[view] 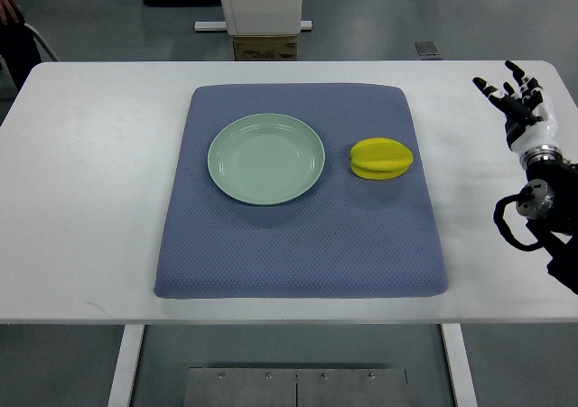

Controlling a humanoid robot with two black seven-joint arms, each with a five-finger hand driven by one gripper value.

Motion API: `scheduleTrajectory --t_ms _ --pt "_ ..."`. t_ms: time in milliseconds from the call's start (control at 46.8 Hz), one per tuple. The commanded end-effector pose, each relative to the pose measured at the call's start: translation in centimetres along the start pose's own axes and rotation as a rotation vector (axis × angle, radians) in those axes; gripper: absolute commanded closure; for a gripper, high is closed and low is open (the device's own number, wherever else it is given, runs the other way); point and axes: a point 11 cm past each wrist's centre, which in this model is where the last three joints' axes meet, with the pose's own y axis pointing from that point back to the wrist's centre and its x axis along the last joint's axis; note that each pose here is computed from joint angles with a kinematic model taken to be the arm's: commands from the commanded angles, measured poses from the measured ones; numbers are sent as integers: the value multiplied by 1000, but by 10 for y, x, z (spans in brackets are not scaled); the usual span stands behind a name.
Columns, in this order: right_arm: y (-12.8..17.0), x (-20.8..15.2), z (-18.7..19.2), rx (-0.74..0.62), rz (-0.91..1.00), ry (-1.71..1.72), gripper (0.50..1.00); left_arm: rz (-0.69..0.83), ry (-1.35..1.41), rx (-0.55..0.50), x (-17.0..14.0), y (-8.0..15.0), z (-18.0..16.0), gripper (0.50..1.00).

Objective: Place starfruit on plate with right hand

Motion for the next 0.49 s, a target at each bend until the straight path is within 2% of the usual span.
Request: scheduleTrajectory --t_ms 0,235,471 --pt "-1 -2 1 -3 -2 4 500 0 0 0 0 0 0 500" --pt "7 -3 24 -53 9 1 500 0 0 0 0 0 0 500" --pt "5 -8 22 -50 -7 13 500 0 0 0 0 0 0 500"
